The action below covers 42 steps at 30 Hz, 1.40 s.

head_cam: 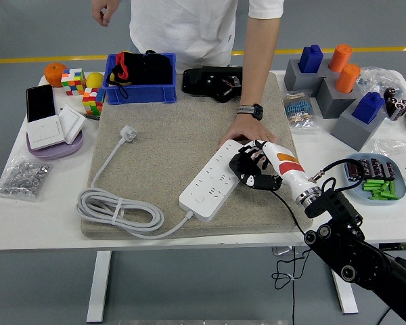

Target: Press the white button,pick up the black plug,place it near the board,insert it into the board

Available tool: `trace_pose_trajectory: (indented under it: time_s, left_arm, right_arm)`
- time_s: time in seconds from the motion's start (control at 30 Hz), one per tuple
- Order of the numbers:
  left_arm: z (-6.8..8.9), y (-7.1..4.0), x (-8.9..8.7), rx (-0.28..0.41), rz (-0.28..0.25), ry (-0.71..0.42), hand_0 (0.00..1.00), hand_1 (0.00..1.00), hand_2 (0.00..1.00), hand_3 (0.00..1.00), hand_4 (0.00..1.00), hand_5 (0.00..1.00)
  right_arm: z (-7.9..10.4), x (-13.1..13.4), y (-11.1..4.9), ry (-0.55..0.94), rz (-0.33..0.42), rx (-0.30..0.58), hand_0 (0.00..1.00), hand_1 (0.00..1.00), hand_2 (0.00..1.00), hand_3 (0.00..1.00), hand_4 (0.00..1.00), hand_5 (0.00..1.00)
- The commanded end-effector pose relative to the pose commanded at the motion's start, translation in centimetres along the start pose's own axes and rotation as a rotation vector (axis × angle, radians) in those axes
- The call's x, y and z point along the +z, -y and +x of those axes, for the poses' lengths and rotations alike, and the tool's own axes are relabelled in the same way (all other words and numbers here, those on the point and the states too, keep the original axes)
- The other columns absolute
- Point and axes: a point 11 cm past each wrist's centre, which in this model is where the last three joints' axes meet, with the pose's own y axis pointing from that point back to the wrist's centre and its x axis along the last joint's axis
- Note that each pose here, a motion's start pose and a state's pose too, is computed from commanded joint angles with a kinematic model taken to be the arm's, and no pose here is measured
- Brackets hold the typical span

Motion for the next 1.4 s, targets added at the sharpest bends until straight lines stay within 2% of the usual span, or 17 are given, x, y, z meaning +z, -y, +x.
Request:
trace_pose_trajectory:
  time_s: [0.07, 0.1, 0.27, 0.3, 0.47, 0.5, 1.03, 1.27, 1.3, 1.4]
  left_arm:
    - [0.0, 0.0, 0.1, 0.0, -0.001, 0.0, 0.699, 0.67, 0.647, 0.65, 0.562, 0.19]
    - [0.0, 0.0, 0.1, 0.0, -0.001, 0.0, 0.699, 0.67, 0.647, 0.65, 0.562, 0.19]
    - [0.1, 0.0, 0.1, 0.001, -0.001, 0.001, 0.699, 0.67, 0.647, 0.65, 0.562, 0.19]
    - [0.1, 0.0, 0.1, 0.001, -0.001, 0.001, 0.699, 0.67, 0.647, 0.65, 0.562, 0.189]
    - [0.0, 0.0, 0.1, 0.0, -0.001, 0.0, 0.699, 0.67, 0.647, 0.65, 0.562, 0.189]
    - [0.0, 0.0, 0.1, 0.0, 0.0, 0.0, 0.699, 0.67, 0.647, 0.65, 0.562, 0.189]
    - [-0.1, 0.0, 0.1, -0.001, -0.001, 0.001, 0.699, 0.67, 0.647, 0.65, 0.561, 0.189]
    - [-0.1, 0.0, 0.0, -0.001, 0.001, 0.003, 0.699, 0.67, 0.647, 0.65, 0.561, 0.189]
    - [-0.1, 0.0, 0.0, -0.001, 0.001, 0.002, 0.699, 0.67, 0.647, 0.65, 0.56, 0.189]
    - [-0.2, 0.0, 0.0, -0.002, 0.0, 0.002, 0.699, 0.67, 0.647, 0.65, 0.56, 0.189]
  right_arm:
    - [-0.1, -0.1, 0.0, 0.01, 0.004, -0.006, 0.443, 0.349, 0.436, 0.541, 0.828, 0.002]
    - [-0.1, -0.2, 0.0, 0.014, 0.006, -0.006, 0.657, 0.596, 0.587, 0.685, 0.976, 0.019]
    - [0.0, -0.5, 0.1, 0.026, 0.021, -0.007, 0.657, 0.596, 0.587, 0.685, 0.976, 0.019]
    - [0.0, -0.5, 0.2, 0.026, 0.022, -0.007, 0.766, 0.713, 0.68, 0.747, 0.998, 0.092]
    - [0.0, -0.6, 0.2, 0.029, 0.024, -0.01, 0.766, 0.713, 0.68, 0.747, 0.998, 0.092]
    - [0.0, -0.6, 0.2, 0.029, 0.024, -0.01, 0.785, 0.747, 0.704, 0.761, 0.998, 0.144]
    - [0.1, -0.7, 0.1, 0.031, 0.03, -0.009, 0.781, 0.745, 0.704, 0.755, 0.998, 0.159]
    - [0.4, -1.6, 0.3, 0.047, 0.059, -0.002, 0.794, 0.755, 0.711, 0.758, 0.998, 0.163]
    - [0.4, -1.8, 0.3, 0.05, 0.065, -0.001, 0.842, 0.841, 0.772, 0.783, 0.998, 0.172]
    - [0.6, -2.3, 0.3, 0.058, 0.078, 0.001, 0.842, 0.841, 0.772, 0.783, 0.998, 0.172]
